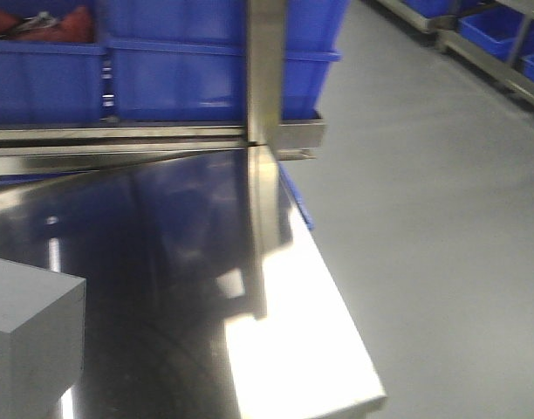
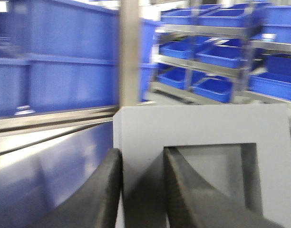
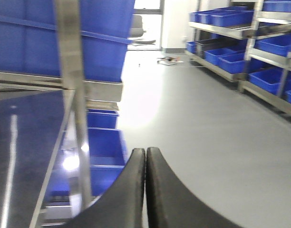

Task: Sort gray base to blue bin
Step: 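Drive the base away from the table holding the block in the left gripper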

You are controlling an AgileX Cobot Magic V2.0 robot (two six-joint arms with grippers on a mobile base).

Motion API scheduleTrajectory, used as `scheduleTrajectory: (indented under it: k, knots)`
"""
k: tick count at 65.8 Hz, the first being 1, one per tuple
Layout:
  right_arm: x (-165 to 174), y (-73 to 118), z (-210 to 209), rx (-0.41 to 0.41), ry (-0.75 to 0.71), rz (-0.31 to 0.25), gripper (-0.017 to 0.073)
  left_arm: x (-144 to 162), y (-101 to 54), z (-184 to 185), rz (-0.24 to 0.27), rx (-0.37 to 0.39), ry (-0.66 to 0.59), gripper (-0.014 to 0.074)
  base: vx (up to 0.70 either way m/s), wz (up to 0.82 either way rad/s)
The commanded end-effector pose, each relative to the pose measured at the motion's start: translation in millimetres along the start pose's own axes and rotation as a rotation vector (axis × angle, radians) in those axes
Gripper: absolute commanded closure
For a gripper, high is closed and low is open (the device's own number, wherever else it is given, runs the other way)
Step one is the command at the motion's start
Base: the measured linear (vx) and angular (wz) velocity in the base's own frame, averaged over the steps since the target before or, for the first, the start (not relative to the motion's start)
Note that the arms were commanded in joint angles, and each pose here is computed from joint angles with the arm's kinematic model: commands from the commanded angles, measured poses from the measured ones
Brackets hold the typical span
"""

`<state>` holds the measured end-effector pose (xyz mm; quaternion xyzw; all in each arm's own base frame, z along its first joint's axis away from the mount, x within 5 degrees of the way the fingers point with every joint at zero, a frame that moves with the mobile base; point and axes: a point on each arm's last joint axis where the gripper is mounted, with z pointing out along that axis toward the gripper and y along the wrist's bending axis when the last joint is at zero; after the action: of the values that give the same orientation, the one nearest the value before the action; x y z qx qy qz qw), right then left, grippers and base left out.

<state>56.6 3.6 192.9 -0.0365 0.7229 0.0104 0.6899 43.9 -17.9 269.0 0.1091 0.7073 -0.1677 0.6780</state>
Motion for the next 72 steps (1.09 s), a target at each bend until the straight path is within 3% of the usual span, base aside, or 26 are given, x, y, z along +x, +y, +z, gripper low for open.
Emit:
scheduleTrajectory:
  k: [1,72]
  knots:
    - [-3.0,-0.3,-0.4,0.007,-0.075,-0.017,0.0568,-18.6,-2.3,-2.1,-0.010,0.022,-0.125,0.0599,-0.07,-0.62]
    - [-3.0,-0.3,-0.4,0.007,-0.075,-0.017,0.0568,-18.6,-2.3,-2.1,-0.010,0.022,-0.125,0.0599,-0.06,-0.63]
